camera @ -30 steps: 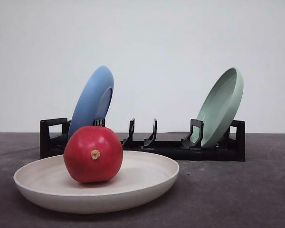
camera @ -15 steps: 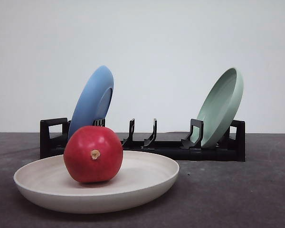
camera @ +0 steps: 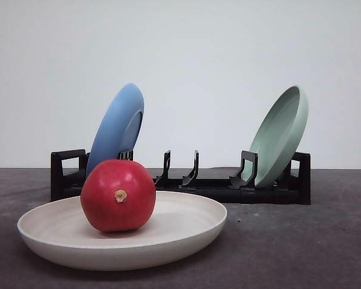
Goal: Place pomegranate in white plate
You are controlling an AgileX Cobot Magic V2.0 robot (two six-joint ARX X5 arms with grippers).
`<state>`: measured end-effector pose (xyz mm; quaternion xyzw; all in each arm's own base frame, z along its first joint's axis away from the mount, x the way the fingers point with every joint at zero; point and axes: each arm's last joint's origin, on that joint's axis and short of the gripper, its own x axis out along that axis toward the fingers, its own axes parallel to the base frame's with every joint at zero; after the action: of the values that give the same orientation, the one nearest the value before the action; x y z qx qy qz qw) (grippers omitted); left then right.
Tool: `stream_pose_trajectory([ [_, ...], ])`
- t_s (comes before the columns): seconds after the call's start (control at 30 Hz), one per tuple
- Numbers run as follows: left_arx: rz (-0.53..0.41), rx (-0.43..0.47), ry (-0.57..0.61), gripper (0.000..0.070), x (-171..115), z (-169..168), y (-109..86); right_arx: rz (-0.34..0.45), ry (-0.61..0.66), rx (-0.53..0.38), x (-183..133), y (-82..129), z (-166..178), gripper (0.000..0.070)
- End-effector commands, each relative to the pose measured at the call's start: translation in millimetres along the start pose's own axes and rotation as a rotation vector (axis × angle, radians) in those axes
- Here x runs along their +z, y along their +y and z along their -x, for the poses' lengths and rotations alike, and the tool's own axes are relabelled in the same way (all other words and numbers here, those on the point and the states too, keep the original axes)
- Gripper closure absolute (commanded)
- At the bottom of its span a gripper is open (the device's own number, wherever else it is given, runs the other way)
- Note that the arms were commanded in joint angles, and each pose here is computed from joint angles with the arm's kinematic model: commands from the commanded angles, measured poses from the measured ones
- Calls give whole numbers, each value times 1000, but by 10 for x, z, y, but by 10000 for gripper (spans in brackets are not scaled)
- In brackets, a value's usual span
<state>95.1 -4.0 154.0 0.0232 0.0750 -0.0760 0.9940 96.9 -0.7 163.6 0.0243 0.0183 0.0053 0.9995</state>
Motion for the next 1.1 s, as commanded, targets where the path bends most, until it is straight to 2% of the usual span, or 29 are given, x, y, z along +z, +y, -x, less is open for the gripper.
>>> stream_pose_trajectory([
  [0.0, 7, 5, 0, 700, -22, -9, 3, 4, -7, -1, -3, -1, -3, 684],
  [1.07, 7, 5, 0, 700, -22, -9, 3, 4, -7, -1, -2, -1, -3, 684],
])
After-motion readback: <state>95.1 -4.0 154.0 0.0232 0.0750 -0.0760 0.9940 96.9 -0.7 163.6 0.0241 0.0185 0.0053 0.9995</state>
